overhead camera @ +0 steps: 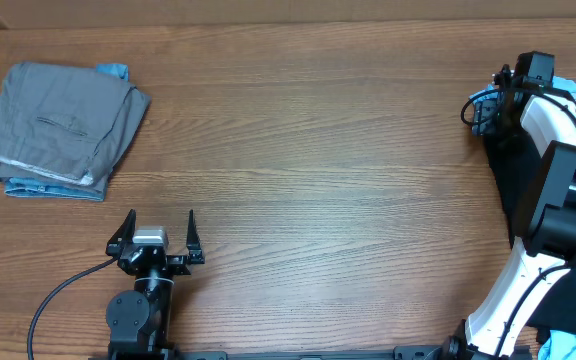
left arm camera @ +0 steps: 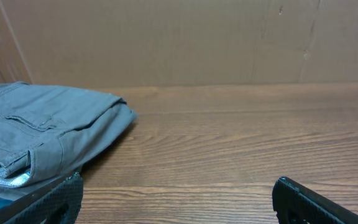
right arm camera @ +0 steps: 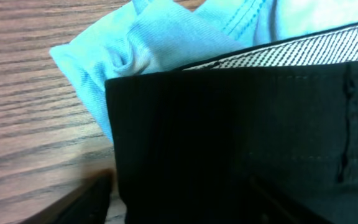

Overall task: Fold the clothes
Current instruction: 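Grasp the black pants waistband and lift them toward table center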

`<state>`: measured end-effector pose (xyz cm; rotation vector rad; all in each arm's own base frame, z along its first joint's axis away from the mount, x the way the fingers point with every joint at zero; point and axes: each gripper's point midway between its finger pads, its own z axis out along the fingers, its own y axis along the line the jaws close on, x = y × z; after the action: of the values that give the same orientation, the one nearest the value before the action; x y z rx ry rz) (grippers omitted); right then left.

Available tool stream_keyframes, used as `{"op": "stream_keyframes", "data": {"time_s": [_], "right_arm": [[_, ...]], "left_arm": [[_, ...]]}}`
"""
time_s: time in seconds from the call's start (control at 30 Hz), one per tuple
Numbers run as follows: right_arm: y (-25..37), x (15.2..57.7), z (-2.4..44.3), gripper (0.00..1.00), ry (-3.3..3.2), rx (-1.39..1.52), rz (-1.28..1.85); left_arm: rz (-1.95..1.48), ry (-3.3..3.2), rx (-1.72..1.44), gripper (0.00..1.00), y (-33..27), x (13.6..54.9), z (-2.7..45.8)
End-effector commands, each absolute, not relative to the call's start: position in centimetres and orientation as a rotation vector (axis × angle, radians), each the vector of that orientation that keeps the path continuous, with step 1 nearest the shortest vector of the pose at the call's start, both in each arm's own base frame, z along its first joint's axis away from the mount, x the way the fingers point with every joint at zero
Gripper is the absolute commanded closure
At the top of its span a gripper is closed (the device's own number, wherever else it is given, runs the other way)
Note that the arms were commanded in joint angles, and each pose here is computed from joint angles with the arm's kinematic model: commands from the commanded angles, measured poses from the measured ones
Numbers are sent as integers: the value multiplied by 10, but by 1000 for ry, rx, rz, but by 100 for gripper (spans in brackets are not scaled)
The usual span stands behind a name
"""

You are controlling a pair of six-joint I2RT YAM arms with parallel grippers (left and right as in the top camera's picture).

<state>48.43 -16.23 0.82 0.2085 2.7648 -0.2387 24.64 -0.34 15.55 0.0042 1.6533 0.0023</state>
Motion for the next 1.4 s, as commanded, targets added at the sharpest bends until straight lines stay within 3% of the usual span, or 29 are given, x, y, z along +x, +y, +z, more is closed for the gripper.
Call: {"op": "stream_keyframes", "data": {"time_s": [0.0, 0.1, 0.4, 0.6, 0.7, 0.77, 0.8, 0.9, 1.1, 1.37], "right_arm": [[-164, 487, 7, 39, 2759, 199, -240], [-164, 488, 10, 54, 2752, 205, -241], [-167, 499, 62, 55, 2640, 207, -265], [-167, 497, 63, 61, 2647, 207, -266], [-174, 495, 64, 73, 2649, 223, -320], [-177, 493, 64, 92, 2651, 231, -349], [-177, 493, 64, 96, 2650, 231, -348], [-178, 495, 71, 96, 2627, 268, -342], [-200, 495, 137, 96, 2482, 388, -494], [-213, 481, 290, 96, 2170, 447, -603]], "left_arm": [[23, 1644, 8, 0, -1, 246, 157], [23, 1644, 8, 0, -1, 246, 157], [23, 1644, 7, 0, -1, 246, 157], [23, 1644, 7, 0, -1, 246, 157], [23, 1644, 7, 0, -1, 246, 157], [23, 1644, 7, 0, -1, 246, 157], [23, 1644, 7, 0, -1, 246, 157], [23, 1644, 7, 0, -1, 246, 157], [23, 1644, 7, 0, -1, 246, 157], [23, 1644, 8, 0, -1, 246, 157]]}}
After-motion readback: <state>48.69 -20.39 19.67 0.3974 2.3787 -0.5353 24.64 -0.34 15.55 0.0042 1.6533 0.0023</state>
